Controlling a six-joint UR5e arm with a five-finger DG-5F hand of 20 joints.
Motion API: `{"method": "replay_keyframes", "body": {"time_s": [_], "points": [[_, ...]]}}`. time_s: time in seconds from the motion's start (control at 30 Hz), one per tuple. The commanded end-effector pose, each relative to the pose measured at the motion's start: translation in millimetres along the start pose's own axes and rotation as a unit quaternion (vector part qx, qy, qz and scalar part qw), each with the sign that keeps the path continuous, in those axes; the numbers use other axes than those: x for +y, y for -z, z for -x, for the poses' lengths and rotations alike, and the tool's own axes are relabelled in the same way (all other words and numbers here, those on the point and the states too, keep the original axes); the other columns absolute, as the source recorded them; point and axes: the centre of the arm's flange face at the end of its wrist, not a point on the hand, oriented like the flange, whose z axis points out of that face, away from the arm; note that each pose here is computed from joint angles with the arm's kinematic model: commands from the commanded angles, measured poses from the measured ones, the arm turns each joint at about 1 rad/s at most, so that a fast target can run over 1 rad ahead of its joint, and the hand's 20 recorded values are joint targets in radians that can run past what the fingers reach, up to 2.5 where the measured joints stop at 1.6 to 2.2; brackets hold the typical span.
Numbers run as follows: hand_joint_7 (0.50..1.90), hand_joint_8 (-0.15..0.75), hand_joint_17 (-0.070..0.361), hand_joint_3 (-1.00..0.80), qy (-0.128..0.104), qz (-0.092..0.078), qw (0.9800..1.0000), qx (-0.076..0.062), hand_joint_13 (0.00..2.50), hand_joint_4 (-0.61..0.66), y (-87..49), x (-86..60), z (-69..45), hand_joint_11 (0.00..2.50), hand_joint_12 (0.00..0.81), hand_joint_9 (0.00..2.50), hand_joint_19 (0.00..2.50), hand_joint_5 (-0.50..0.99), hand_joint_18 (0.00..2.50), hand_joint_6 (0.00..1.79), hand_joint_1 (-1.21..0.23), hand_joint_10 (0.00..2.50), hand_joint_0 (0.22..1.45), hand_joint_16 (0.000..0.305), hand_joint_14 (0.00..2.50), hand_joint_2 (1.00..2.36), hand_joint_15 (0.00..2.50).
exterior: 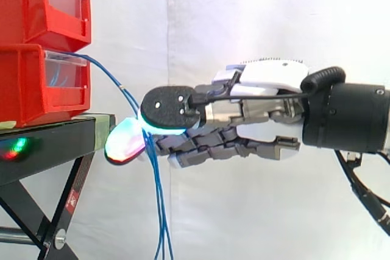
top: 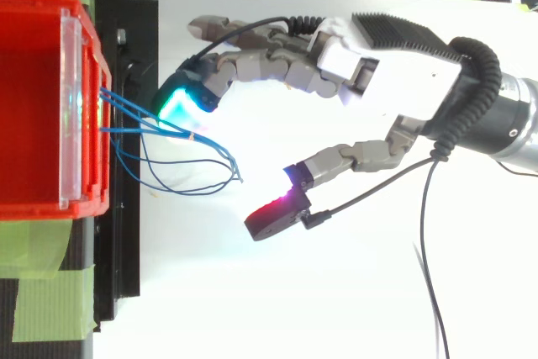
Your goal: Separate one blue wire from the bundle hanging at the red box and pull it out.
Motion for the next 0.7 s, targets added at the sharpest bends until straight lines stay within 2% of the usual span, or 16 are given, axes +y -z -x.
{"method": "replay_keyframes", "body": {"time_s": [0.0,0.13,0.27,0.33,0.43,0.67], "points": [[0.76,0.313,0.127,-0.5,-0.008,0.004,1.0,-0.002,0.12,0.28,-4.3,-4.4,-7.3,0.27,0.362,0.39,0.34,-0.2,0.01,0.5,-0.61,0.01,0.52,0.056,0.0,1.0,0.15],[0.76,0.315,0.126,-0.5,-0.023,0.011,0.9996,-0.011,0.12,0.29,-9.4,0.2,-2.1,0.28,0.362,0.4,0.35,-0.2,0.01,0.5,-0.61,0.01,0.53,0.056,0.0,1.0,0.15],[0.76,0.316,0.126,-0.5,-0.04,0.012,0.9991,-0.012,0.13,0.29,-13.1,2.8,-0.6,0.27,0.362,0.4,0.36,-0.2,0.02,0.5,-0.6,0.01,0.53,0.056,0.01,1.0,0.16],[0.76,0.317,0.126,-0.5,-0.057,0.013,0.9981,-0.017,0.14,0.29,-17.8,7.4,2.7,0.27,0.362,0.4,0.36,-0.2,0.03,0.5,-0.6,0.01,0.53,0.056,0.01,1.0,0.16],[0.8,0.316,0.126,-0.5,-0.076,0.007,0.997,-0.013,0.14,0.31,-18.0,6.4,3.0,0.28,0.362,0.42,0.36,-0.19,0.05,0.5,-0.6,0.01,0.54,0.056,0.01,1.0,0.16],[0.89,0.318,0.123,-0.5,-0.093,0.007,0.9956,-0.011,0.16,0.33,-17.9,6.3,2.9,0.3,0.361,0.43,0.37,-0.18,0.06,0.5,-0.61,0.01,0.55,0.055,0.01,1.0,0.17]]}}
